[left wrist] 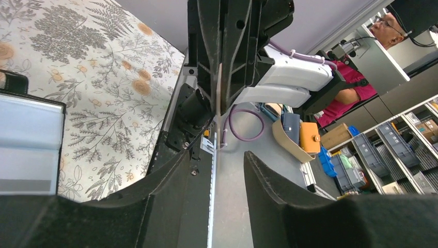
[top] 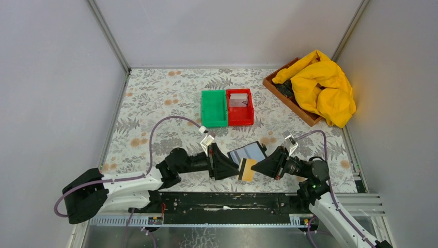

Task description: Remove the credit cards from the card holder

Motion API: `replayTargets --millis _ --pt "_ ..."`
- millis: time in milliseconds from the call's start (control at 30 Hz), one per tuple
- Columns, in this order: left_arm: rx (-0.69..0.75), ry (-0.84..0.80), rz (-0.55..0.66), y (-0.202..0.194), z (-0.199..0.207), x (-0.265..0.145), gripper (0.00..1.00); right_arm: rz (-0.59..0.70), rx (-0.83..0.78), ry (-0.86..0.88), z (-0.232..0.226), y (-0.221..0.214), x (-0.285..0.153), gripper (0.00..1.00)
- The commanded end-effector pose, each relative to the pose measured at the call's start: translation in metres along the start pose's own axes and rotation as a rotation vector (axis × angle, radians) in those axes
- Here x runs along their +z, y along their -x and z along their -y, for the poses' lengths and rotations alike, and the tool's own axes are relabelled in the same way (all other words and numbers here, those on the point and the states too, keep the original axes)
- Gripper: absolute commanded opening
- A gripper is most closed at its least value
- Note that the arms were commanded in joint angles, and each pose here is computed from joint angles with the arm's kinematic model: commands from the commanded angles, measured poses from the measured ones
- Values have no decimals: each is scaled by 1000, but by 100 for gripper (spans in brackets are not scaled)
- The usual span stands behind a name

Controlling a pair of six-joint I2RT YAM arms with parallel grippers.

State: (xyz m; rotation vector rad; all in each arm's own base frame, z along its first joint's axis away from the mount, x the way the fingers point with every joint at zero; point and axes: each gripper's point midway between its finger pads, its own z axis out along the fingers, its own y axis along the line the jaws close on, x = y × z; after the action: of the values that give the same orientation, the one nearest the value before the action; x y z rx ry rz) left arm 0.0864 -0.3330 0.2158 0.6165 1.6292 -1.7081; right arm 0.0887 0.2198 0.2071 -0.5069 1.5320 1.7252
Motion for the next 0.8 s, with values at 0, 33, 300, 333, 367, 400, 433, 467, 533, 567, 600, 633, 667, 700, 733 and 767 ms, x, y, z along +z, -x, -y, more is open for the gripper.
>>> replayTargets --millis 0,33,300,333,367,400,433,467,533,567,600,633,667,700,733,767 --pt "43 -84 79 12 17 9 51 55 -50 88 -22 11 0 0" --pt "38 -93 77 10 18 11 51 59 -48 89 -21 11 -1 0" --pt "36 -122 74 11 25 20 47 58 -35 70 -15 6 -2 0" --pt "41 -113 82 13 24 19 47 57 -39 66 -14 5 -2 0" --pt "47 -107 93 15 25 17 47 59 -41 61 -13 6 -2 0" --pt "53 -93 104 18 24 15 47 60 -43 58 -13 6 -2 0" --pt "59 -80 113 20 23 13 47 61 -46 53 -12 7 -2 0" --pt "64 -69 120 22 23 11 47 59 -46 52 -12 6 -2 0" --pt "73 -51 135 27 23 8 45 57 -42 48 -10 5 -2 0" --pt "77 -51 141 29 25 7 42 55 -40 50 -10 5 -2 0" --pt "81 -49 143 31 26 7 40 55 -38 50 -10 4 -2 0" --pt "83 -47 141 31 27 7 39 56 -37 51 -10 4 -3 0" --pt "81 -48 137 31 27 7 38 57 -35 50 -9 3 -3 0" --pt "79 -49 134 31 27 8 38 57 -33 49 -9 3 -3 0" --pt "76 -52 130 30 27 9 38 57 -34 53 -10 3 -3 0" --pt "73 -54 124 29 26 10 38 58 -33 54 -10 3 -3 0"
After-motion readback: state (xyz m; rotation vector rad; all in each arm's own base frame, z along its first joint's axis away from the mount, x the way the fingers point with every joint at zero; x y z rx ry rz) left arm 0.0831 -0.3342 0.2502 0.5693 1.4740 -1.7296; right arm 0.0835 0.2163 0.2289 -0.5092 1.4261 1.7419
